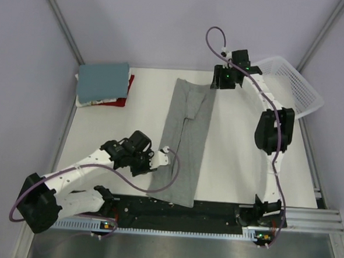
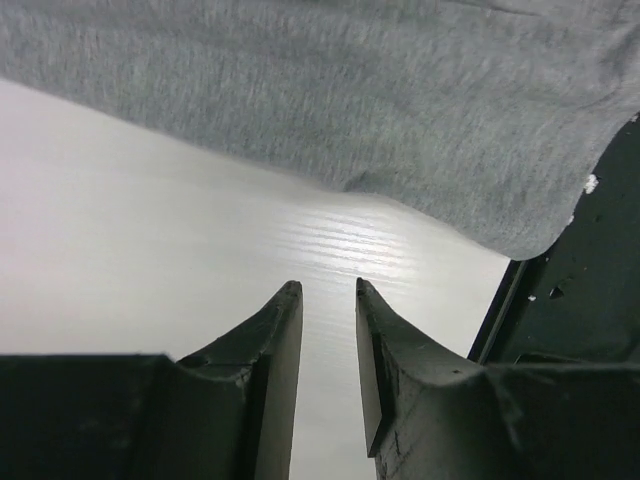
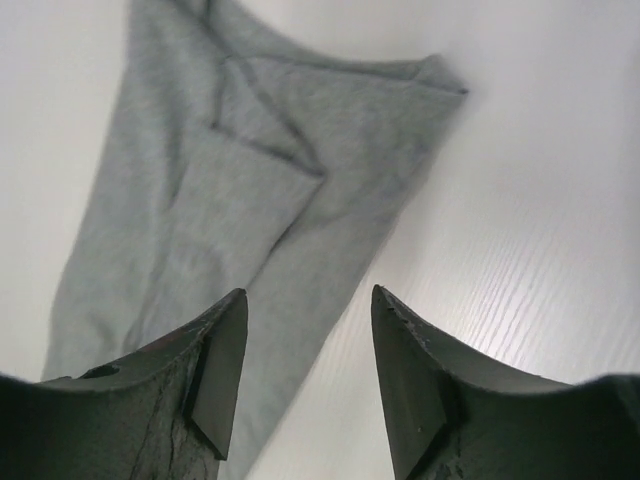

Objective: Fold and stack the t-shirts
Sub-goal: Rotate the tshirt 90 degrees, then grab the bottom of the folded rectangular tshirt with both arms

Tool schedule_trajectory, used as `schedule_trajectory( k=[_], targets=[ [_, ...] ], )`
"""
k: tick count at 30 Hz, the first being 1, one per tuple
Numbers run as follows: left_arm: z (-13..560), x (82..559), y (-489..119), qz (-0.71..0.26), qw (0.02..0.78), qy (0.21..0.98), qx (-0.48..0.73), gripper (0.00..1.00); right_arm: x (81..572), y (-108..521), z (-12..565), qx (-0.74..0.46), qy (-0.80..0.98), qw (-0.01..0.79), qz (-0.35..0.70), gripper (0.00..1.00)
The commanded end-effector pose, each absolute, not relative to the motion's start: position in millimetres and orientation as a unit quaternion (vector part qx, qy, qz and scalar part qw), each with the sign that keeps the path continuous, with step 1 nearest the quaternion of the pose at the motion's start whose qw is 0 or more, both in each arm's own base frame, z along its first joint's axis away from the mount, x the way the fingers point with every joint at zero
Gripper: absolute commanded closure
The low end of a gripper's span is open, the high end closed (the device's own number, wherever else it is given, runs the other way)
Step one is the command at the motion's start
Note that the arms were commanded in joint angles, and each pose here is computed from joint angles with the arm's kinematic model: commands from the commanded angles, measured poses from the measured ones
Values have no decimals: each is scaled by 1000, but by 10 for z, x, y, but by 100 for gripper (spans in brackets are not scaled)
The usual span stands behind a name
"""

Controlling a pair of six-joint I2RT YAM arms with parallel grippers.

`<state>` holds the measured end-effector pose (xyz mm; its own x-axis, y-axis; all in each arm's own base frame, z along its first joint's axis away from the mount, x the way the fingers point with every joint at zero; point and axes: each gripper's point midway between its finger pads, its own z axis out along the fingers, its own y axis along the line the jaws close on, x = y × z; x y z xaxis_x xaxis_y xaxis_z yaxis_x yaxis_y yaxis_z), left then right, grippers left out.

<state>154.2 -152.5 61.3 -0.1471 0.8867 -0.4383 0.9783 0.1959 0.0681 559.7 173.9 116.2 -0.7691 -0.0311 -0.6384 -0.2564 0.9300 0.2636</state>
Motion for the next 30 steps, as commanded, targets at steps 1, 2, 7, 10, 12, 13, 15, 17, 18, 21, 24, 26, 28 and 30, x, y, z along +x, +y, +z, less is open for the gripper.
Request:
schedule_trajectory(
  k=[1, 2, 7, 10, 12, 13, 15, 17, 18, 21, 24, 26, 28, 30],
  targets=[
    [730, 1431, -1635, -158, 226, 713, 645, 66, 4805, 2298, 2427, -258, 831, 420, 256, 45],
    [748, 1393, -1677, -172, 231, 697, 657, 65, 4521, 2397, 2635, -301, 803, 436, 273, 43],
    [681, 1157, -1828, -222, 227, 600, 735, 60, 3329, 2625, 2498, -485, 688, 456, 291, 39],
    [672, 919, -1920, -260, 218, 533, 775, 58, 2669, 2584, 2409, -579, 581, 485, 303, 35],
    [649, 815, -1954, -269, 210, 504, 793, 57, 2289, 2533, 2257, -625, 522, 493, 306, 28],
    [625, 789, -1963, -266, 209, 492, 802, 57, 2052, 2509, 2109, -660, 489, 481, 304, 28],
    [533, 759, -1937, -251, 202, 478, 817, 56, 1738, 2480, 1879, -695, 471, 458, 292, 27],
    [469, 734, -1923, -241, 198, 465, 829, 56, 1487, 2476, 1649, -724, 467, 420, 287, 27],
    [439, 717, -1910, -237, 194, 458, 835, 56, 1340, 2471, 1502, -746, 459, 393, 281, 28],
    [353, 709, -1861, -222, 186, 441, 849, 56, 916, 2500, 1109, -811, 417, 320, 257, 28],
    [286, 758, -1858, -204, 188, 441, 853, 56, 654, 2530, 935, -842, 384, 284, 251, 29],
    [269, 772, -1873, -200, 190, 441, 854, 56, 604, 2506, 820, -861, 368, 272, 223, 30],
    [261, 776, -1889, -199, 191, 440, 855, 56, 582, 2523, 756, -872, 349, 272, 211, 31],
    [228, 769, -1874, -196, 184, 438, 858, 56, 501, 2558, 673, -878, 329, 270, 218, 33]
  ],
)
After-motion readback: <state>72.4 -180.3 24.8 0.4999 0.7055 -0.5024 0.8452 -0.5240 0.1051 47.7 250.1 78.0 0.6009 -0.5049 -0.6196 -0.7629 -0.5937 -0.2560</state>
